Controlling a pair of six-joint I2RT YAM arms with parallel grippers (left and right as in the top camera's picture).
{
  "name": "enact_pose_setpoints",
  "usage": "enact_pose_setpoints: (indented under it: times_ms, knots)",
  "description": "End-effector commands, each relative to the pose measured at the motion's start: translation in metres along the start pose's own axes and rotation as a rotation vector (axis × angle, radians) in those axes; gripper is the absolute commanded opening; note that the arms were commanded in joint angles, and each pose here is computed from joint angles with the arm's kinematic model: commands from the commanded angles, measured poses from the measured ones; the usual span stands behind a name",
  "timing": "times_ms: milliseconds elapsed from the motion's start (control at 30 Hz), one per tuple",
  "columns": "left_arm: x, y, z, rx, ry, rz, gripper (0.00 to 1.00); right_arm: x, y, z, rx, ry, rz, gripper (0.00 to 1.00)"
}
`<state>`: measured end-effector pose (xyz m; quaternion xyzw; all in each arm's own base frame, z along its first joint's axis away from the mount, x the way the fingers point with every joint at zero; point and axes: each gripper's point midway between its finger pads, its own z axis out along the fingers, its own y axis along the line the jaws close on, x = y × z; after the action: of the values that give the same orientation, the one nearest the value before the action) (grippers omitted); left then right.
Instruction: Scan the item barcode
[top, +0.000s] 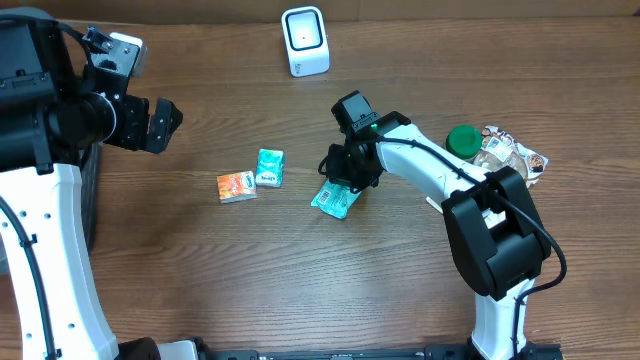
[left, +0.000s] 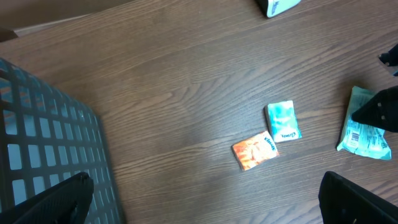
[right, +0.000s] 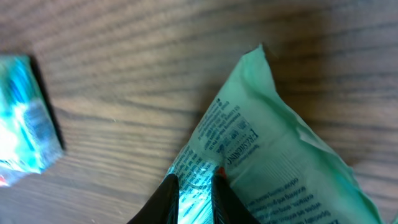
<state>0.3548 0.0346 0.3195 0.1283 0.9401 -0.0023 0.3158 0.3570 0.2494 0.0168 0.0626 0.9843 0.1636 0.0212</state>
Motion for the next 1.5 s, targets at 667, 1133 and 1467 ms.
enact_pose_setpoints:
  times_ms: [667,1133,1467]
  knots:
    - [-0.005,0.001,-0.006,-0.007,-0.021,0.024,1.00,0.069,-0.022,-0.013,0.303,0.206,-0.122,0.14]
    - [-0.005,0.001,-0.006,-0.007,-0.021,0.024,1.00,0.070,0.016,0.003,0.238,0.115,-0.206,0.17]
    - [-0.005,0.001,-0.006,-0.007,-0.021,0.024,1.00,0.040,0.015,-0.094,0.136,0.009,-0.229,0.46]
